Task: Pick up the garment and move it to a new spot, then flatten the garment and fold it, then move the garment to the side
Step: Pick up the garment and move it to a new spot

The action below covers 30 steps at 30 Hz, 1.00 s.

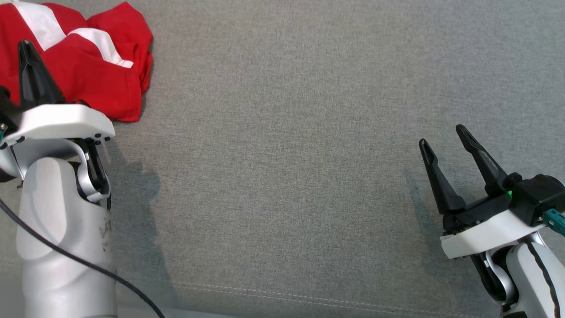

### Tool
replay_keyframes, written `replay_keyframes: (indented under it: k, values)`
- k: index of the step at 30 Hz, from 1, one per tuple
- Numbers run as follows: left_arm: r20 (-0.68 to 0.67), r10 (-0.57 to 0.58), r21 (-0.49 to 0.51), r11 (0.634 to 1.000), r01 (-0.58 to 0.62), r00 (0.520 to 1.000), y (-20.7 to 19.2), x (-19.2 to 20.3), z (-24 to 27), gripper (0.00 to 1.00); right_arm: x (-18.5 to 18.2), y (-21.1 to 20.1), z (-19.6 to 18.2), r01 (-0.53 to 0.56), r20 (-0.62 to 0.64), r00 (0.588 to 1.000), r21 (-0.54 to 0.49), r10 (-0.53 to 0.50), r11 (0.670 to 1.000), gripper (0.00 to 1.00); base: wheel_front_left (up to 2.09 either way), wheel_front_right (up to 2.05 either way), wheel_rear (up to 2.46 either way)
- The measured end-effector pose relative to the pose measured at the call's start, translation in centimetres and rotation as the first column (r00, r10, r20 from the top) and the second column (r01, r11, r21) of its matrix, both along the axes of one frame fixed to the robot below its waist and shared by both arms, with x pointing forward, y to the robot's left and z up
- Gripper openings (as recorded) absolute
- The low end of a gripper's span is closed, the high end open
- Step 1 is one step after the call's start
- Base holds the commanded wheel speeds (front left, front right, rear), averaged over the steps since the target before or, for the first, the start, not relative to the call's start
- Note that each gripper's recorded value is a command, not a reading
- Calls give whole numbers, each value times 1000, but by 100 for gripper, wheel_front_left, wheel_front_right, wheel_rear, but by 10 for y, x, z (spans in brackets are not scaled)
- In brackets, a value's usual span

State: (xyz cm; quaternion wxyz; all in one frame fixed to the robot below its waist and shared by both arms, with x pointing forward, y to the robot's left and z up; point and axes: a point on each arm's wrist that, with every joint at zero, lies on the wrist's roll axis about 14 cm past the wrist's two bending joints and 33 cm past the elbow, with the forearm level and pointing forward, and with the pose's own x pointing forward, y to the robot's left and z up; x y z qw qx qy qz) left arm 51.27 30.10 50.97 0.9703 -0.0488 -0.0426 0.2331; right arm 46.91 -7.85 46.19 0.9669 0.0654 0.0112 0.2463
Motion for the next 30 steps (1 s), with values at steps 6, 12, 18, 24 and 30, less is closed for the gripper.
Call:
replay_keyframes:
  k: [6,12,18,24,30]
  values:
    - [73,-18,41,999,15,997,-4,-20,26,0,-8,-1,11,18,13,1000,14,-18,1000,100,0,0,0]
    - [70,-34,29,999,32,997,-11,-49,24,100,-18,2,18,25,16,1000,34,-25,999,100,0,0,0]
    - [33,-7,-7,1000,7,999,-5,-58,7,100,-19,7,15,16,8,1000,41,-16,999,100,0,0,0]
    - [-70,9,-56,998,-13,998,-2,-50,-33,100,-16,7,1,16,-29,999,51,-14,999,100,0,0,0]
    - [-109,22,-65,997,-30,994,7,-15,-49,100,-6,-3,-13,38,-57,998,50,-35,998,100,0,0,0]
